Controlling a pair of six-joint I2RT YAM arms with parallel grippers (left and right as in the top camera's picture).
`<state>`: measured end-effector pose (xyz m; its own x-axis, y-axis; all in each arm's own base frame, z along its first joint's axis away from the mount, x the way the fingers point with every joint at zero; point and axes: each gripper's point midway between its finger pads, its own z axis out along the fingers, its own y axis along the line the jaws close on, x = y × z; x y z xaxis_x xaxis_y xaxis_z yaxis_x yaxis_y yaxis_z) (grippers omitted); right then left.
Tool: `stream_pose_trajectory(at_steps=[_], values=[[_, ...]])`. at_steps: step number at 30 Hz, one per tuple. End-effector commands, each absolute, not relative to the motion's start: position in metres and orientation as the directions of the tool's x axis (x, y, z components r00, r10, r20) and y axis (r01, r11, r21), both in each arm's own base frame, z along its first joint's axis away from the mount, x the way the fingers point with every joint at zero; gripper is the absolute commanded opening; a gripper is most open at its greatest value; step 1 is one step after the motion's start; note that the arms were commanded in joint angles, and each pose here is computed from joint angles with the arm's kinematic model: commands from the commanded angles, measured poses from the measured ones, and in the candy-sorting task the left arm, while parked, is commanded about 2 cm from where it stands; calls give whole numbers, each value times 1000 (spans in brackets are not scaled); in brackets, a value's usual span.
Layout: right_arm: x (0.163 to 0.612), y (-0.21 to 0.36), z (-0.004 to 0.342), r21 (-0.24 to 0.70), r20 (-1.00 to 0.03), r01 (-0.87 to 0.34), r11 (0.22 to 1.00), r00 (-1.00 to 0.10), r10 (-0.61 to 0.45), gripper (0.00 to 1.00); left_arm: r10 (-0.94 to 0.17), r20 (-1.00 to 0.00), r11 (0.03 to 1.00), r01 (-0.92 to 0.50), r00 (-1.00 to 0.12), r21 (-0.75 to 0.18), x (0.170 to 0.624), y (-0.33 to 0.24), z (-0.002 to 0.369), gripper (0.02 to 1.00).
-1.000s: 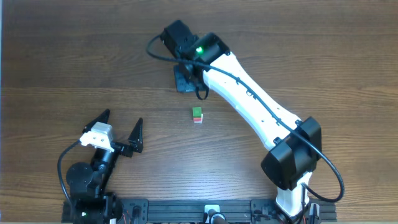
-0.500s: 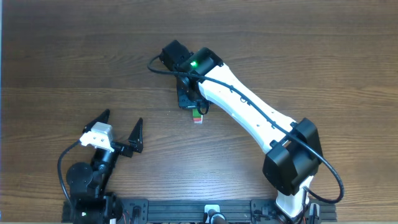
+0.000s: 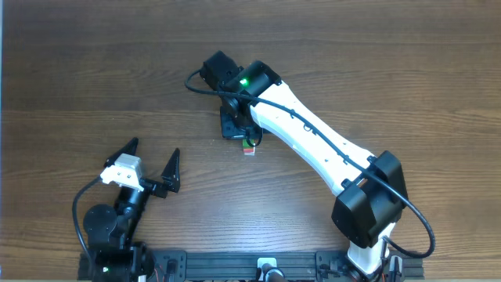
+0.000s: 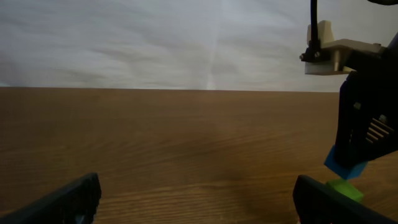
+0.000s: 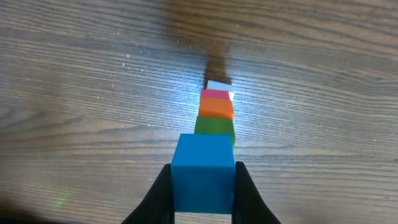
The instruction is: Stack Cubes
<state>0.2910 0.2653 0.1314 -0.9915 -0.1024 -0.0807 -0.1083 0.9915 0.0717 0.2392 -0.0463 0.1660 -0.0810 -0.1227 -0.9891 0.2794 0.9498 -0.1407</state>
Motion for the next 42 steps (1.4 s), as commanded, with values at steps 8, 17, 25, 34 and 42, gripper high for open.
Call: stream_pose_trajectory(at_steps=[8, 17, 25, 34, 42], values=[[278, 263, 132, 87, -52, -88, 992, -995, -84, 12, -108, -991, 950, 286, -74, -125, 239, -47, 165, 996], [279, 264, 128, 91, -57, -88, 992, -995, -83, 12, -108, -991, 950, 286, -75, -125, 239, -47, 165, 998], [281, 266, 128, 96, -65, -89, 991, -994, -83, 9, -108, -991, 950, 286, -74, -125, 239, -47, 165, 998], [281, 266, 127, 96, -65, -89, 991, -994, -83, 12, -109, -991, 950, 286, -74, -126, 239, -47, 165, 996], [281, 266, 127, 96, -65, -89, 991, -994, -83, 12, -108, -991, 950, 286, -74, -125, 239, -47, 165, 998]])
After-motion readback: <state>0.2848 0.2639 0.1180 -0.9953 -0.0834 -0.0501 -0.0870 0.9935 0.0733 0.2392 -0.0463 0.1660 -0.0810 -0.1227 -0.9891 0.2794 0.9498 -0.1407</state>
